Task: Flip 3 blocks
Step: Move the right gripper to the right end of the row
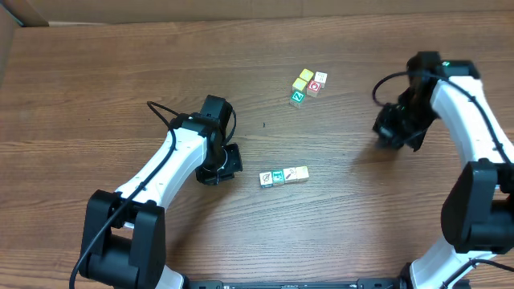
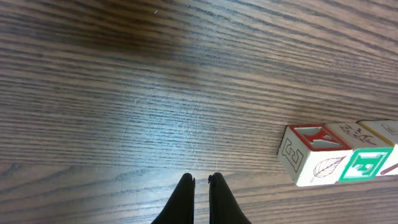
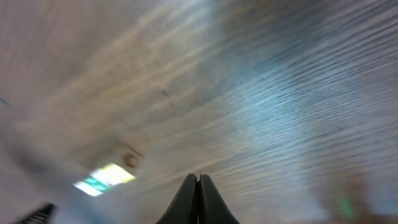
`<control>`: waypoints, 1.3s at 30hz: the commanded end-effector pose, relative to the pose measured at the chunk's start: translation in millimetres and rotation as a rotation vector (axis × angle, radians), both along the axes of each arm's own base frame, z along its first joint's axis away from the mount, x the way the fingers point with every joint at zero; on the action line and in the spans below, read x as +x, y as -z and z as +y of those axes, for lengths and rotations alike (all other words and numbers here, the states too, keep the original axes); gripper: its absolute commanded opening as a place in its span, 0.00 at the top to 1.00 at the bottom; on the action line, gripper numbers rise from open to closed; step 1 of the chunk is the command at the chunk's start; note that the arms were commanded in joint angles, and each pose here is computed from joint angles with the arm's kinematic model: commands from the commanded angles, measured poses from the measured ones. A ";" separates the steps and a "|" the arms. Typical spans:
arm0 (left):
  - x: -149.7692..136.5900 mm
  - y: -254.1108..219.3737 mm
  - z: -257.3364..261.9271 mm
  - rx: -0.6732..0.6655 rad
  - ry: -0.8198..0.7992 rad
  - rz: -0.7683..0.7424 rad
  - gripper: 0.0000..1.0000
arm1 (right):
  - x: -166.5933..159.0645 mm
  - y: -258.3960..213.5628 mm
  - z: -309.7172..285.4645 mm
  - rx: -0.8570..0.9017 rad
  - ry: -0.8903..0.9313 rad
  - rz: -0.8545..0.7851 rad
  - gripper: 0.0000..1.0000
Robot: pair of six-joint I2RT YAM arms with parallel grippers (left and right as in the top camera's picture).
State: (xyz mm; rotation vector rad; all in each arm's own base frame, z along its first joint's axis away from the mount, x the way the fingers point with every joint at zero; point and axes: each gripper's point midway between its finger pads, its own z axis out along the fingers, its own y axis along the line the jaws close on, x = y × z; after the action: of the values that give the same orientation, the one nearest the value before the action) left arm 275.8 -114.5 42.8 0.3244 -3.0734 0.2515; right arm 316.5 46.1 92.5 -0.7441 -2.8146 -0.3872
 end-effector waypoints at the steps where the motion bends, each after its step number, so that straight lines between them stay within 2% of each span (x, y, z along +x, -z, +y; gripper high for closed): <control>1: 3.9 -1.3 -0.4 -0.015 0.027 -0.005 0.96 | -24.0 17.1 15.8 0.029 -0.163 0.020 0.96; 6: 1.4 -14.7 2.6 -0.014 0.106 -0.010 0.96 | -25.6 45.4 35.9 0.029 -0.230 -0.026 0.96; 12: 8.2 -67.6 11.0 -0.010 0.044 -0.128 0.96 | -10.4 48.1 66.7 0.069 -0.292 -0.125 0.96; 15: -1.3 -77.7 11.3 -0.014 -0.008 -0.123 0.96 | -10.3 48.3 82.4 0.070 -0.306 -0.137 0.96; 18: -8.1 -74.3 5.9 0.009 0.019 -0.109 0.96 | -7.2 53.1 85.5 -0.021 -0.319 -0.157 0.96; 21: -11.9 -65.3 7.9 0.092 0.019 -0.120 0.96 | -5.8 56.6 81.5 -0.123 -0.240 -0.148 0.96; 24: -18.0 -54.7 6.2 0.132 0.004 -0.116 0.96 | -7.4 56.7 86.1 -0.131 -0.198 -0.137 0.96; 30: -18.9 -32.1 -1.0 0.113 -0.044 -0.132 0.96 | -17.9 59.4 99.3 -0.124 -0.242 -0.126 0.96; 39: -19.6 -2.9 -11.1 0.047 -0.029 -0.161 0.96 | -26.4 74.1 121.7 -0.109 -0.319 -0.169 0.96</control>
State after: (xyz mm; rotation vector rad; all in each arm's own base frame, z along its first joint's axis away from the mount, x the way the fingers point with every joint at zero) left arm 265.5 -123.6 57.1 0.3677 -3.2720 0.2063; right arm 291.4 169.8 18.1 -0.2757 -3.0486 -0.2660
